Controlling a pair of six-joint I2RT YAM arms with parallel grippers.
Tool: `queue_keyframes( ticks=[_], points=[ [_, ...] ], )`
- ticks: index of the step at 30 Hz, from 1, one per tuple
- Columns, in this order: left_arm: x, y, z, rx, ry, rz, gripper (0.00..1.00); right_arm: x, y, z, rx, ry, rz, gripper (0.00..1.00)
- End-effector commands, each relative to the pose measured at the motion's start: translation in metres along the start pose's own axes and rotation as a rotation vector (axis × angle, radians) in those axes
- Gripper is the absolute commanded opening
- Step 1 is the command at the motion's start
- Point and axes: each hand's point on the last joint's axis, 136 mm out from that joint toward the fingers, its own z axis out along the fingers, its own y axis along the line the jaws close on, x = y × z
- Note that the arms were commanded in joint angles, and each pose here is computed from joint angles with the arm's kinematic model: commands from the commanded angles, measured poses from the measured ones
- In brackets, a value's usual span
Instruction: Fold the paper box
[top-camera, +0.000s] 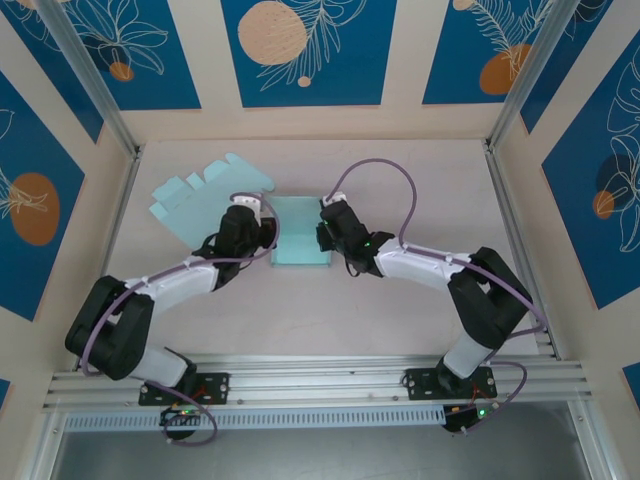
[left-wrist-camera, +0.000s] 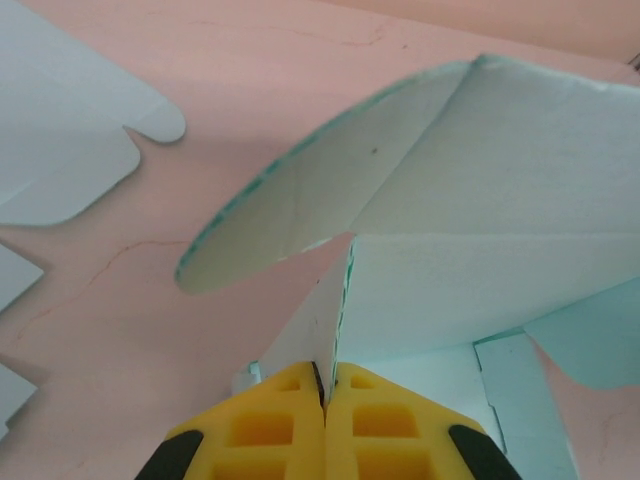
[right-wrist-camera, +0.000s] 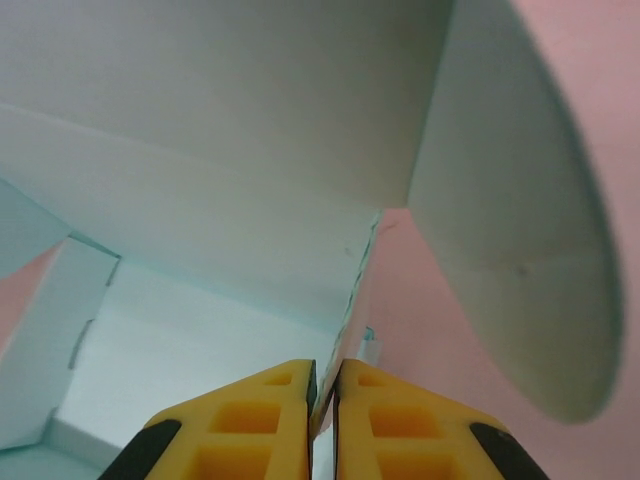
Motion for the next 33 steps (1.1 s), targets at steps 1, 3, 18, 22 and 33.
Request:
queue_keyframes(
  ticks=[1,3,18,22,33],
  points=[
    [0.010,-0.033,0.001,0.130,-0.005,0.001,0.00,-0.005,0.031,0.002,-0.110,-0.073,0.027,0.12],
    [0.018,-0.029,0.000,0.120,0.009,-0.005,0.00,0.000,0.030,0.002,-0.096,-0.072,0.031,0.12],
    [0.066,-0.008,-0.018,0.083,0.068,-0.065,0.00,0.048,0.033,-0.008,-0.027,-0.042,0.010,0.13],
    [0.075,-0.001,-0.028,0.070,0.072,-0.075,0.01,0.059,0.034,-0.013,-0.013,-0.043,-0.003,0.13],
    [0.111,0.022,-0.042,0.021,0.124,-0.095,0.03,0.083,0.038,-0.015,-0.018,-0.024,0.025,0.22]
  ],
)
